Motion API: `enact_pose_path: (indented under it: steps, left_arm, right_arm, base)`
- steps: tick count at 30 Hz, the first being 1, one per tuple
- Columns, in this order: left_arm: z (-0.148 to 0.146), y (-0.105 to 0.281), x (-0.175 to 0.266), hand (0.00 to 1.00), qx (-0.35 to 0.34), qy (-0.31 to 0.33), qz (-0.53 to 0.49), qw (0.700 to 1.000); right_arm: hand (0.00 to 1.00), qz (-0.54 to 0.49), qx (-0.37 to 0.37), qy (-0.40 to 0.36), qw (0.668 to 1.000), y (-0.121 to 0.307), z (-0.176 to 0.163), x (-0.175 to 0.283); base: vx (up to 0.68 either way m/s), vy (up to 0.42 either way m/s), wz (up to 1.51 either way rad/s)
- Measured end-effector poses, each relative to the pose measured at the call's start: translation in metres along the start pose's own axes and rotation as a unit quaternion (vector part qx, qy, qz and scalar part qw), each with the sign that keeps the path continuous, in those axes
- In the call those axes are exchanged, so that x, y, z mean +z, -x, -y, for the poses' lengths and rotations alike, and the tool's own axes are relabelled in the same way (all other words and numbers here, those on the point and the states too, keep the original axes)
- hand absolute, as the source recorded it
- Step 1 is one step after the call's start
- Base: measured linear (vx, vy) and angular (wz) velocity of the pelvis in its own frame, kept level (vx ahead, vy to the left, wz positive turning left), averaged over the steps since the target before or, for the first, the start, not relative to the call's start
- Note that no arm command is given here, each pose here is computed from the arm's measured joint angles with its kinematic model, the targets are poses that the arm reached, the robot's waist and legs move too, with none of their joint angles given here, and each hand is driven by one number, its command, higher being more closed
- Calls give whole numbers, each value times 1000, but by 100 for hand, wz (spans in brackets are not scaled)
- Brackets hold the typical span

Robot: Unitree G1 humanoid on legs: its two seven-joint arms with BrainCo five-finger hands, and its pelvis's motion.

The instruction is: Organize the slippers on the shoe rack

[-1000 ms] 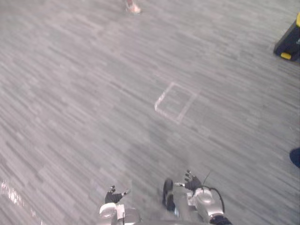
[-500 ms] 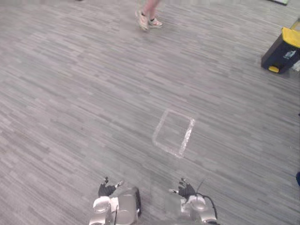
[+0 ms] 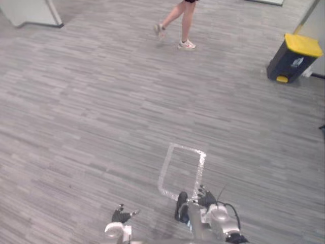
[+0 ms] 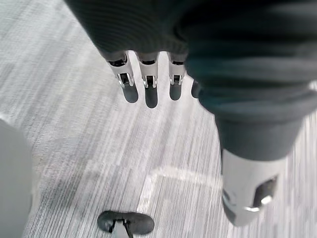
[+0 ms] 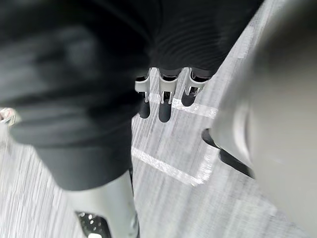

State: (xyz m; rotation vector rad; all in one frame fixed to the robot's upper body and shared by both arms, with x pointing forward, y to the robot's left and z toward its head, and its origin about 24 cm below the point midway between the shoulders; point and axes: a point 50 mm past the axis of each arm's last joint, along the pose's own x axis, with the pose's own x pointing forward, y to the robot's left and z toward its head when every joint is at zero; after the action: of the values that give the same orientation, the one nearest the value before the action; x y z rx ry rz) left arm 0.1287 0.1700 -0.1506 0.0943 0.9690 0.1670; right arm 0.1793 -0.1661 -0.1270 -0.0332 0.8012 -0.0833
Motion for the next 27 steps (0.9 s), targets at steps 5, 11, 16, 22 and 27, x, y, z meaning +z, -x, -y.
enact_pose_path:
  steps: [5, 11, 16, 22, 27]
  left_arm:
    - [-12, 0, 8, 0, 23, 21, 22, 999]
    - [-14, 0, 13, 0, 28, 29, 32, 999]
    - [-18, 1, 6, 0, 31, 41, 22, 998]
    - [-22, 1, -2, 0, 31, 23, 7, 999]
    - [-16, 2, -7, 0, 12, -4, -2, 1000]
  right_arm:
    - [0, -23, 0, -22, 999, 8, -8, -18]
    - [0, -45, -16, -38, 998, 8, -5, -26]
    - [0, -55, -12, -42, 998, 11, -12, -32]
    - [0, -71, 6, -35, 997, 12, -23, -39]
    - [0, -69, 11, -12, 998, 11, -22, -37]
  base:
    - [501, -13, -75]
    - [400, 164, -112]
    - [326, 366, -118]
    - [219, 208, -125]
    - [177, 36, -97]
